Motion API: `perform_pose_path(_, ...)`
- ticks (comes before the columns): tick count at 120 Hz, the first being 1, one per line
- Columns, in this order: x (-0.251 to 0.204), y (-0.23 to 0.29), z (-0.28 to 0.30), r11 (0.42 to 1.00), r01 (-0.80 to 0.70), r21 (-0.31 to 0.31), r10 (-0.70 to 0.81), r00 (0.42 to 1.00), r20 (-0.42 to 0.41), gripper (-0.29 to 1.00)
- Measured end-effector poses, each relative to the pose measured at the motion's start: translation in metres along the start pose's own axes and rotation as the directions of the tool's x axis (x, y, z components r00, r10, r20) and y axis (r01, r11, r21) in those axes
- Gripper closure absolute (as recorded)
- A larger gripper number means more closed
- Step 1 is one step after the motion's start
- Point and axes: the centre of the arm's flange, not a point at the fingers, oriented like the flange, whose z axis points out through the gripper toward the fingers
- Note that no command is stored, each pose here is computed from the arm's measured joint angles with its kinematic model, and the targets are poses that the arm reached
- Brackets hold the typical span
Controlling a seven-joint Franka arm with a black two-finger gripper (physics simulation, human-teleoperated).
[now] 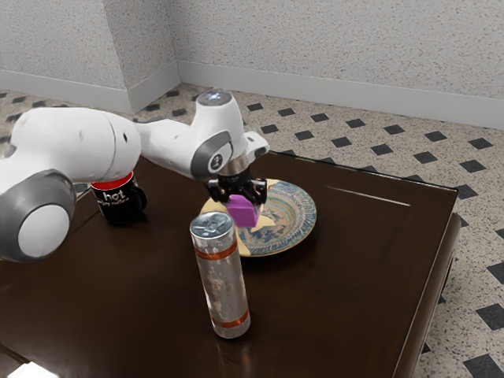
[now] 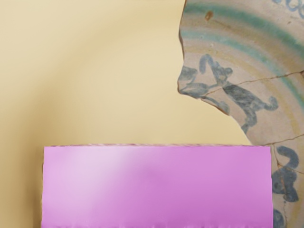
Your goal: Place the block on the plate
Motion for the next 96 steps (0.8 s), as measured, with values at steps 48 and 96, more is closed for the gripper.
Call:
perform_pose_path(48,-0.017,-0.004,-0.047,0.999,0.025,-0.044,-0.026,1.000,-0.017,0.06)
perform_pose_path(96,-0.039,-0.049,-0.270,0.981,-0.191,-0.028,0.192,0.981,0.031,0.01)
